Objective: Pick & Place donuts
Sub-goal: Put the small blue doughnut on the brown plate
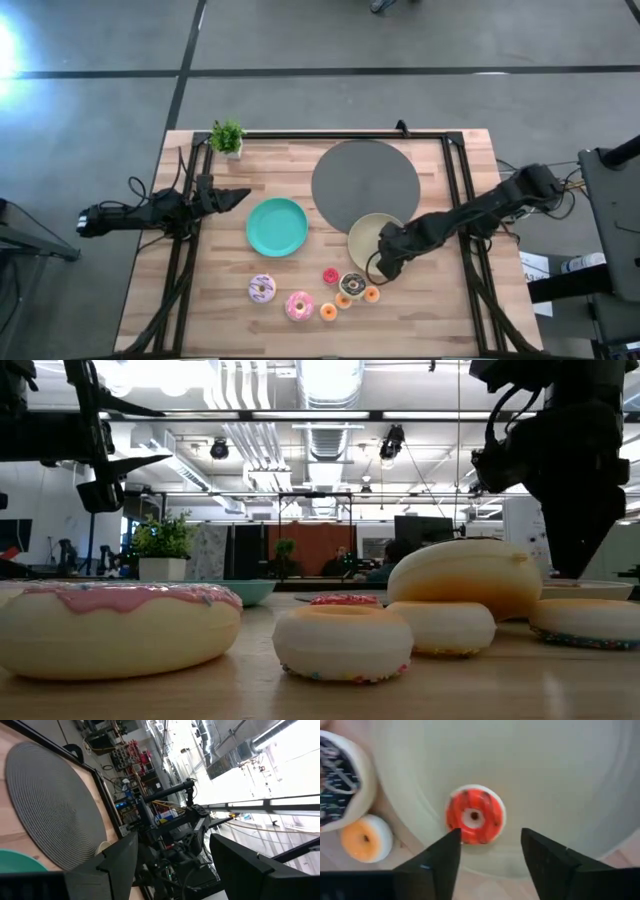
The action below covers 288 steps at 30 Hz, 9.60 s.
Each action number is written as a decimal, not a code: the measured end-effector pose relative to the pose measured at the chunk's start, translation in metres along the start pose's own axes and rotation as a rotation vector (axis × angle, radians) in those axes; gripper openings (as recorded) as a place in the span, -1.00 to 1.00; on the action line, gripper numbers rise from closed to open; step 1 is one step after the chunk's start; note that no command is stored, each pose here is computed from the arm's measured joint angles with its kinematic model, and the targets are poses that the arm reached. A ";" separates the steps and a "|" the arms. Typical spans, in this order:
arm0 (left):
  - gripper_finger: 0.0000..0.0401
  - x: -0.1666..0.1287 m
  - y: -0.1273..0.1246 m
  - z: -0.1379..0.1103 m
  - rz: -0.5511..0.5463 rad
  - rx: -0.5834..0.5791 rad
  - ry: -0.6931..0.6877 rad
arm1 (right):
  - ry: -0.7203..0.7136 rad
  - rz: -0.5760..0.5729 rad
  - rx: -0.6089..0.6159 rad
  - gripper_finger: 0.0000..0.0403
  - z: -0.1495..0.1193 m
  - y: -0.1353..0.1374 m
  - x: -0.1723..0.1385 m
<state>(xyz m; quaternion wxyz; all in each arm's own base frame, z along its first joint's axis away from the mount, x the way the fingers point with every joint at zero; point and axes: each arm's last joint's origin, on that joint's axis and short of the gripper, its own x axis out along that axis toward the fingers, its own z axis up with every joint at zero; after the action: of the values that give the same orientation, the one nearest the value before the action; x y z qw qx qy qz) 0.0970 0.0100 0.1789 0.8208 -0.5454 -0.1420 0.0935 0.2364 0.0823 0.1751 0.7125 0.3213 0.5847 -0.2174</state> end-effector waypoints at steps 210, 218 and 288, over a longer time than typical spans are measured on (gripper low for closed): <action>0.00 0.306 -0.104 -0.075 -0.839 0.462 0.891 | -0.906 1.029 0.382 -0.93 -0.034 0.072 -0.104; -0.14 0.306 -0.107 -0.073 -0.852 0.461 0.898 | -0.956 0.991 0.416 -0.93 -0.034 0.070 -0.105; -0.37 0.366 0.015 -0.129 0.062 0.604 1.106 | -0.533 0.182 0.477 -0.10 -0.052 0.007 -0.133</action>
<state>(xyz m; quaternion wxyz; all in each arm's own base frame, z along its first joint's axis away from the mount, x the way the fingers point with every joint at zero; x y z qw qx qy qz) 0.4847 0.0169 0.1663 0.8874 -0.2610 0.3522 -0.1426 0.1756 0.1150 0.3001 0.7613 0.4612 0.2803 -0.3593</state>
